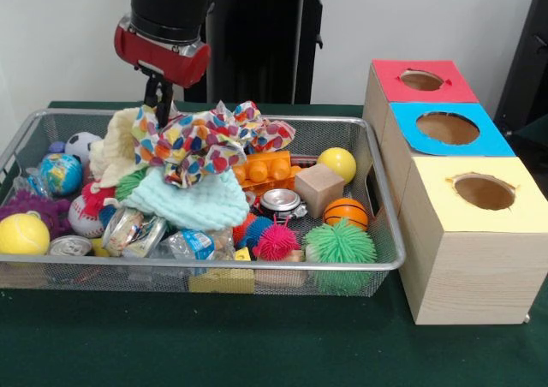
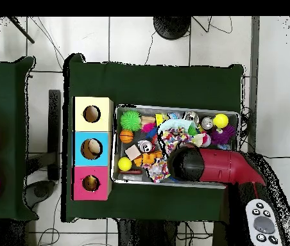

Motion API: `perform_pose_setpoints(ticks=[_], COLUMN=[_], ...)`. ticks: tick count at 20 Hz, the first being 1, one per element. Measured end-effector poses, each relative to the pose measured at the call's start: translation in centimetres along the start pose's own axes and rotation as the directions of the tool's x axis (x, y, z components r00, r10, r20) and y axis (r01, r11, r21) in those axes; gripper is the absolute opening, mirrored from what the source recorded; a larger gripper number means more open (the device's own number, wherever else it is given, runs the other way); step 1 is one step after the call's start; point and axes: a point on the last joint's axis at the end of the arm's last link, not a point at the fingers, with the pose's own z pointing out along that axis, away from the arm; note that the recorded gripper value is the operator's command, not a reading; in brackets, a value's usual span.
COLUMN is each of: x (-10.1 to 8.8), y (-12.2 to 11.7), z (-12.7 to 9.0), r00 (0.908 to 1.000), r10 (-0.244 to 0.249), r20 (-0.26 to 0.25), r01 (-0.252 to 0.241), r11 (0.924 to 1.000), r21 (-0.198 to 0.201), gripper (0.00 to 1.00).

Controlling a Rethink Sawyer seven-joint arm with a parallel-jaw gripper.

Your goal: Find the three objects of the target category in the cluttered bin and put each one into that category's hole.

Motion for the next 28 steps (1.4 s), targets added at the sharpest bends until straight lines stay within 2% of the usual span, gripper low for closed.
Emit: perform_pose_setpoints(ticks=[6,7,18,23,26,28], x=[-0.3,-0.5,-0.7,0.1,0.9,1.8], y=[0.2,0.1,0.0,1.2,2.4,3.9], z=[0.1,0.3,0.4,-0.7,-1.9,-3.1], r00=[0.9999,0.9998,0.9999,0.9978,0.9920,0.9832], r10=[-0.012,-0.016,-0.013,-0.019,-0.020,-0.031], r20=[0.007,0.009,0.004,-0.064,-0.124,-0.180], r01=[0.012,0.016,0.013,0.018,0.020,0.034], r11=[0.9999,0.9997,0.9996,0.9998,0.9998,0.9993], r21=[-0.009,-0.015,-0.026,-0.008,0.003,0.014], gripper=[0.00,1.00,1.00,1.00,1.00,1.00])
